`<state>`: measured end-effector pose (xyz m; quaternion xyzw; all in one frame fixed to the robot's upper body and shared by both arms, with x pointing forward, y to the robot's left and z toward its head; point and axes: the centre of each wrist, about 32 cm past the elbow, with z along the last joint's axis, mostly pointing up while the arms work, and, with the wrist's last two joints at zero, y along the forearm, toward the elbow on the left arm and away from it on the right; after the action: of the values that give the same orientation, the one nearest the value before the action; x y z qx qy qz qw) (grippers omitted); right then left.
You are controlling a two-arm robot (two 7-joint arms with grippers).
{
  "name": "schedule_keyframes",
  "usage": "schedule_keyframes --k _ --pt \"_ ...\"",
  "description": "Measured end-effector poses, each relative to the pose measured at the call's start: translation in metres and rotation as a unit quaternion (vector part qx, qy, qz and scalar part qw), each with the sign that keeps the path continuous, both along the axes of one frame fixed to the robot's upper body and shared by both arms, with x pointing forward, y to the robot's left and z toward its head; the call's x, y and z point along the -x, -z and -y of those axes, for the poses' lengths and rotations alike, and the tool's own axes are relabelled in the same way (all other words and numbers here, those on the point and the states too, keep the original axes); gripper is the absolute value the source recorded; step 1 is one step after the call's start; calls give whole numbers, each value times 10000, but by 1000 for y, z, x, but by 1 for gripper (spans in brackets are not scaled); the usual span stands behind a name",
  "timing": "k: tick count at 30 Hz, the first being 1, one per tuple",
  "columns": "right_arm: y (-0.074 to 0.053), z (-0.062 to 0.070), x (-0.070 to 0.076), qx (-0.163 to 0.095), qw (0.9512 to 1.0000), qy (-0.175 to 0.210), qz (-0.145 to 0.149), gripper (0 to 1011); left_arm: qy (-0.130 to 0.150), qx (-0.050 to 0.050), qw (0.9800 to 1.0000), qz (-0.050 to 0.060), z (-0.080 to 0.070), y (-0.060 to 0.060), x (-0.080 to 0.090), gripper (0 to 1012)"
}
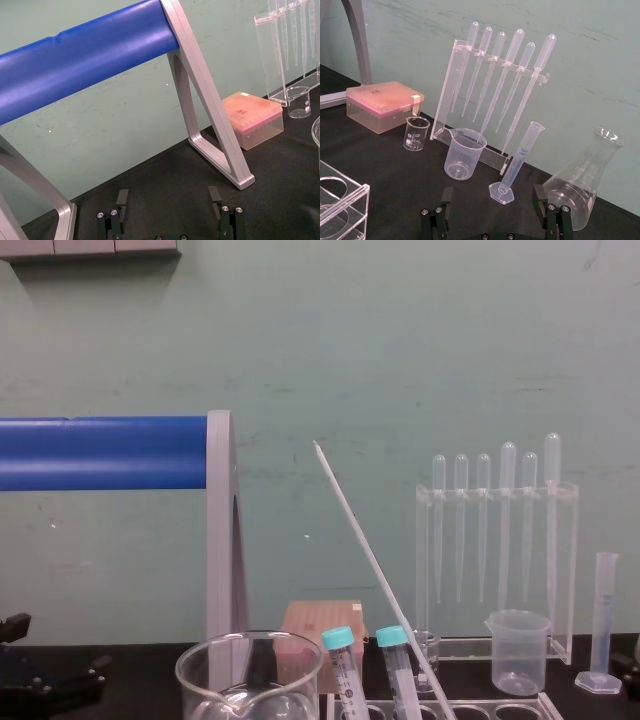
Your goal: Hold the thermometer with one hand and immerse one end into the beaker, then reinsert it into the test tube rack.
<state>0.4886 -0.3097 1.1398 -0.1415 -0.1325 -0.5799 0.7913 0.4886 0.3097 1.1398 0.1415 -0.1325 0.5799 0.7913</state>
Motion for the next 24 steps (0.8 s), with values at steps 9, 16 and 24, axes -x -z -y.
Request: schedule_keyframes --k 9,16,24 --pt "0 0 0 0 10000 0 0 1000 0 0 10000 0 0 0 0 1008" --pt "0 0 0 0 10000 0 0 1000 0 0 10000 0 0 0 0 1008" --pt "0 0 0 0 10000 0 0 1000 0 0 10000 1 0 0 0 1008"
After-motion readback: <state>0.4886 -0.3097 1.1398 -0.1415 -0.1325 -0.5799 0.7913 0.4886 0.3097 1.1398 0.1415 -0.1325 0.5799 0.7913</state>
